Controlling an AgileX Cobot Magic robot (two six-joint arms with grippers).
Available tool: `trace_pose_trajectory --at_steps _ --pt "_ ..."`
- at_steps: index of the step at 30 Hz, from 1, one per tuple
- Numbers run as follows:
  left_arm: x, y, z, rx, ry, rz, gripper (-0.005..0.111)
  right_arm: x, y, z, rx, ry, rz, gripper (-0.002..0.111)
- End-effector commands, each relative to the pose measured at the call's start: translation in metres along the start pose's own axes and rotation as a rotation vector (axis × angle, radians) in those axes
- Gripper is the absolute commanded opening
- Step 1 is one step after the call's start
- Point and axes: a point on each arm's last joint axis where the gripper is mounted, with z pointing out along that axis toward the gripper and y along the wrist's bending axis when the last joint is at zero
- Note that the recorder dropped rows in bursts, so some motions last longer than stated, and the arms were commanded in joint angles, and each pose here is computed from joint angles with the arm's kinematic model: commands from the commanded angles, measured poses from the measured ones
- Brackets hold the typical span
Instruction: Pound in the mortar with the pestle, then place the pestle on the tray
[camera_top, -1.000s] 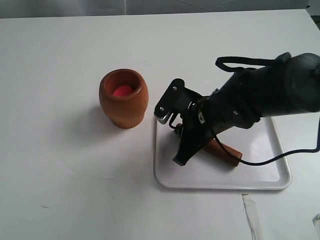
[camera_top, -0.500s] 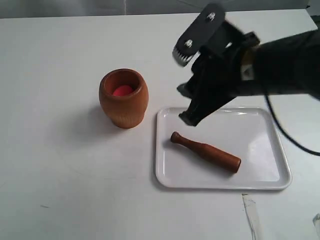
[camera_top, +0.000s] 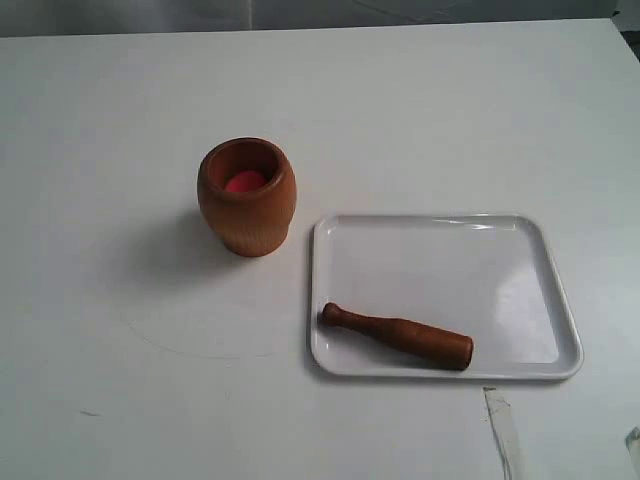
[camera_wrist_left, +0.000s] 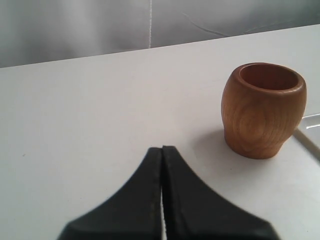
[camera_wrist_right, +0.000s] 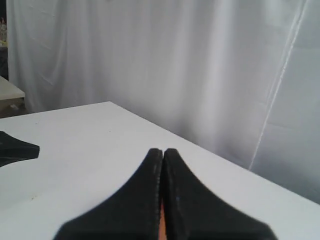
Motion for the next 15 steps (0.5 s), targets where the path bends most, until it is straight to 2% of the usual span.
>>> trace_pose_trajectory --at_steps 1,4,6,15 --pt "0.000 -0.001 0.000 0.008 -0.007 -0.012 0.000 0.030 0.004 -0.006 -0.025 0.006 0.159 0.000" --pt "0.000 -0.001 0.000 0.008 -0.007 -0.012 0.000 0.041 0.007 -0.004 -0.043 0.036 0.318 0.000" --pt "0.000 -0.001 0.000 0.008 -0.007 -0.012 0.000 0.044 0.008 -0.004 -0.050 0.048 0.374 0.000" --pt "0.000 -0.001 0.000 0.008 -0.007 -0.012 0.000 0.042 0.007 -0.004 -0.039 0.018 0.377 0.000"
